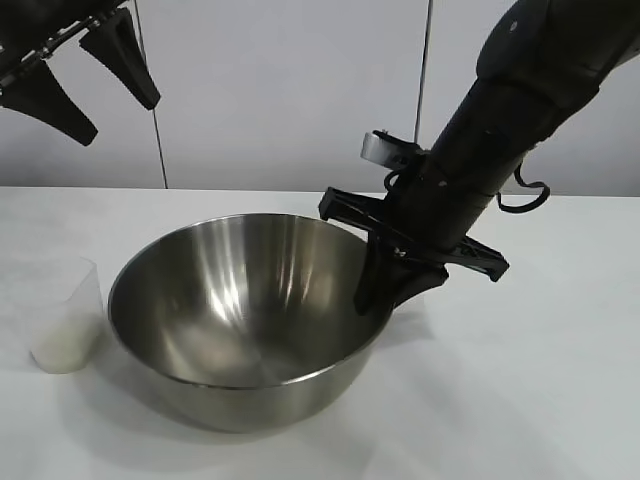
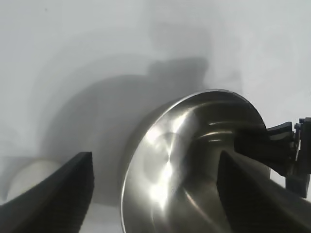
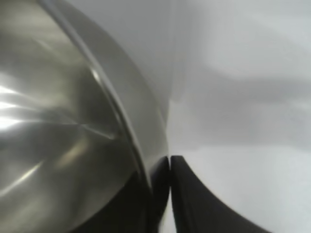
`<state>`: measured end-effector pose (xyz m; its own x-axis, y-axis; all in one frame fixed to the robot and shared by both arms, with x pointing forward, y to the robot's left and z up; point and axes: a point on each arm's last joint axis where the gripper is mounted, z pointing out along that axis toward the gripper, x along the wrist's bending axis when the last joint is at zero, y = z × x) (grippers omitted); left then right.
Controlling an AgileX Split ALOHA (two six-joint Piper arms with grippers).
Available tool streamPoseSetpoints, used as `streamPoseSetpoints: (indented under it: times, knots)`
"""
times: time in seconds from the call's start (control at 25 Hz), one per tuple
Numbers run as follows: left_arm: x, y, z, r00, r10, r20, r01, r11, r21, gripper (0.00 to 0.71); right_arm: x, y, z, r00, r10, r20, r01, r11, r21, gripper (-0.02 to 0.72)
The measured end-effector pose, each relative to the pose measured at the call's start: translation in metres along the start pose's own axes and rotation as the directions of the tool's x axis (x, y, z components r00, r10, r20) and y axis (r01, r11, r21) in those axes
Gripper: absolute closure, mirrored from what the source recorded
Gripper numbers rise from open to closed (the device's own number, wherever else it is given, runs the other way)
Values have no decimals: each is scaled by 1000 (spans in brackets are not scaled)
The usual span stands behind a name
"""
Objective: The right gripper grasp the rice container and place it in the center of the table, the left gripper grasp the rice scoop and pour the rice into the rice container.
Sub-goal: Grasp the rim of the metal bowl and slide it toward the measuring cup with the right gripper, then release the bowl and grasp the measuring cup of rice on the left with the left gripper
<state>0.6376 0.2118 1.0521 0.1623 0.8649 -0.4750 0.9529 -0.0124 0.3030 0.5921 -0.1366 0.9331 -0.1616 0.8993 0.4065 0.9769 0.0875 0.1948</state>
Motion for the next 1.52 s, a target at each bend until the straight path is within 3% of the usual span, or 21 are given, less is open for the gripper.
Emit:
streamPoseSetpoints:
  times: [0.2,0.36,0.56,0.72,0.84,0.92,1.0,1.2,1.36,1.52]
  knots:
    - [0,0,0,1000,0,0,0,1000,-1,193,-18,11,-45,999,37,9,-36,994,-108,198]
    - [0,0,0,1000,0,0,0,1000,-1,193,-52,17,-107,994,79,70,-59,965,-257,198]
    - [0,0,0,1000,0,0,0,1000,-1,193,-102,3,-187,956,113,270,5,915,-403,198]
    - [0,0,0,1000,0,0,0,1000,-1,193,-124,-24,-251,877,147,458,100,876,-471,199]
    - [0,0,0,1000,0,0,0,1000,-1,193,-122,-51,-299,823,231,519,128,814,-566,201]
    - [0,0,0,1000,0,0,0,1000,-1,193,-102,-73,-328,805,262,533,177,752,-635,201]
    - [0,0,0,1000,0,0,0,1000,-1,193,-75,-95,-352,801,261,539,243,681,-691,201]
    - [0,0,0,1000,0,0,0,1000,-1,193,5,-179,-395,819,167,549,429,458,-779,201]
    - [0,0,0,1000,0,0,0,1000,-1,193,39,-256,-410,820,120,559,501,321,-804,201]
    - [0,0,0,1000,0,0,0,1000,-1,193,48,-312,-404,819,108,563,512,302,-804,201]
